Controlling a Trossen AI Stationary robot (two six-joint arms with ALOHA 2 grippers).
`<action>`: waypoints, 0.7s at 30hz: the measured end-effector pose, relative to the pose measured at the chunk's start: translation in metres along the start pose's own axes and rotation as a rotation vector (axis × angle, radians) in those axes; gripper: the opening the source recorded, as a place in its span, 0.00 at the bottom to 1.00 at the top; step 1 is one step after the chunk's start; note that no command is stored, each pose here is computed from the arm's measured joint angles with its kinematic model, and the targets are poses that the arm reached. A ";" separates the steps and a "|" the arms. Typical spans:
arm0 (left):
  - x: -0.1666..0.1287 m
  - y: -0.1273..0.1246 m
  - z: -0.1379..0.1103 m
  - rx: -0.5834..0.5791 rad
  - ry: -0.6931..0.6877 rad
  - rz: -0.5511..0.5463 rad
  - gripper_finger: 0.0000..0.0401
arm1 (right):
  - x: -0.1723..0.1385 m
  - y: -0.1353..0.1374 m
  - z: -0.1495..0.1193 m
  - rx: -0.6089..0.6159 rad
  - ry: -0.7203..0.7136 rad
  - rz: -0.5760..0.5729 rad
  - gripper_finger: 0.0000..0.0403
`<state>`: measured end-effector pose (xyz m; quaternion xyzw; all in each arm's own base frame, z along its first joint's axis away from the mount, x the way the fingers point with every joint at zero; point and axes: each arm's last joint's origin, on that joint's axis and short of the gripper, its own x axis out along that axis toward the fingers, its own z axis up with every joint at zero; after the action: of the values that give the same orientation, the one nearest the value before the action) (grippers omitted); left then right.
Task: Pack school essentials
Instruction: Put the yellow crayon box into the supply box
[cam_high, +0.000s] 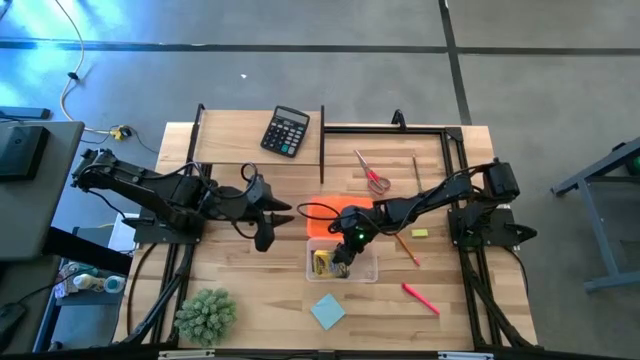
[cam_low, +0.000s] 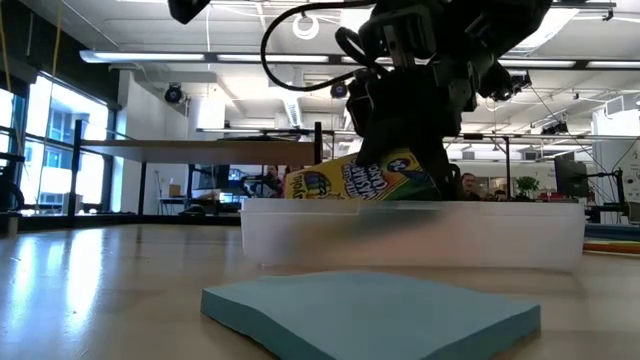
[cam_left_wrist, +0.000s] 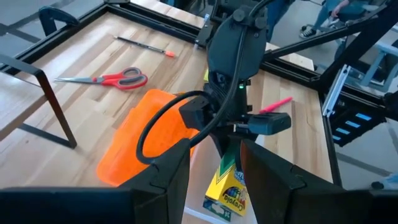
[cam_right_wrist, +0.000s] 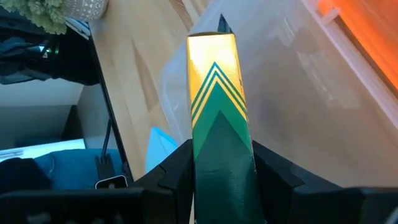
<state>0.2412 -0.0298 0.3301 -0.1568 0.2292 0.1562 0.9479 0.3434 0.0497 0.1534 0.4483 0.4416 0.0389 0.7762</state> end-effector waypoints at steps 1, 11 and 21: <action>0.000 0.000 0.000 0.010 0.000 0.000 0.33 | 0.000 0.000 0.000 0.000 -0.001 0.001 0.30; 0.000 0.000 0.000 0.027 0.000 0.000 0.33 | 0.000 0.000 0.000 0.001 0.001 -0.002 0.30; 0.000 0.000 0.000 0.026 0.000 0.000 0.33 | 0.000 0.000 0.000 0.019 0.001 -0.003 0.30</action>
<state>0.2413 -0.0298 0.3301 -0.1444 0.2314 0.1530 0.9498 0.3430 0.0497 0.1537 0.4551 0.4431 0.0339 0.7716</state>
